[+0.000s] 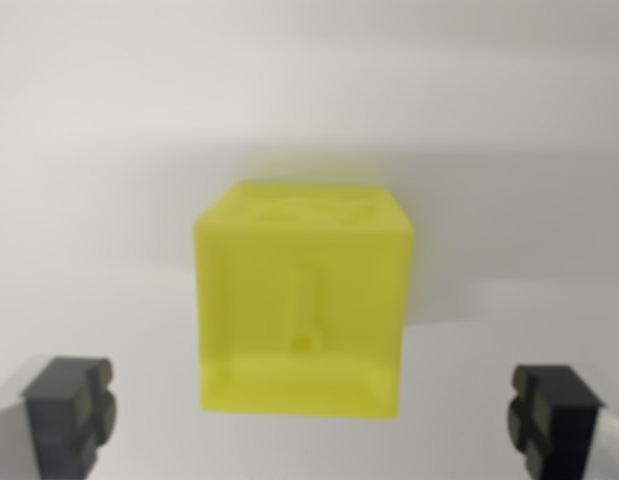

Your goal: Pick yellow cube

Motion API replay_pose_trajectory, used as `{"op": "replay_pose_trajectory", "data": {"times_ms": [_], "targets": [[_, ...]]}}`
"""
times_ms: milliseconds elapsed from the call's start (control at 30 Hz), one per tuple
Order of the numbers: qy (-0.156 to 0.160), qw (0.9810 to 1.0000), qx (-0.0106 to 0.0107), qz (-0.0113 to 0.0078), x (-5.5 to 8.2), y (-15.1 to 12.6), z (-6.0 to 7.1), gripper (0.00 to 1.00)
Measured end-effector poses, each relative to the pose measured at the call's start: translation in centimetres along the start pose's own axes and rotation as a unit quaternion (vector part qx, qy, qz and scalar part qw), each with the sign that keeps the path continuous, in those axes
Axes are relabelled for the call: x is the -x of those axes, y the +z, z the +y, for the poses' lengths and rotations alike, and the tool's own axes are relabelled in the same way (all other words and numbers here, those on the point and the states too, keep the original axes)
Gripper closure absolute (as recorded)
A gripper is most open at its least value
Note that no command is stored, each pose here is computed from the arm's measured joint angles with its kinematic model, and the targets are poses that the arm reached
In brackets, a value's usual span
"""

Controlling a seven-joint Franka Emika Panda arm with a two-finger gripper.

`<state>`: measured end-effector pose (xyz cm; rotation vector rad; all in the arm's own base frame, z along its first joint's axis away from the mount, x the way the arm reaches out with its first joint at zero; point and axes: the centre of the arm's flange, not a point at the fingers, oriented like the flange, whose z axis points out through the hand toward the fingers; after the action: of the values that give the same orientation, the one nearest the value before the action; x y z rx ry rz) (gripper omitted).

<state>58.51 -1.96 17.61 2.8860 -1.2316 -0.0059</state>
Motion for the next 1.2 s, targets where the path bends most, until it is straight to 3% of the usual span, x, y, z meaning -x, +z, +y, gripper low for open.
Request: {"op": "replay_pose_trajectory", "data": {"times_ms": [833, 1167, 1200], "targets": [[-0.003, 1.0000, -0.0015, 0.0005, 0.2, 5.8, -0.2, 0.00], [-0.003, 1.0000, -0.0018, 0.0006, 0.2, 6.1, -0.2, 0.00], [-0.003, 1.0000, -0.0019, 0.0006, 0.2, 6.1, -0.2, 1.00]]}}
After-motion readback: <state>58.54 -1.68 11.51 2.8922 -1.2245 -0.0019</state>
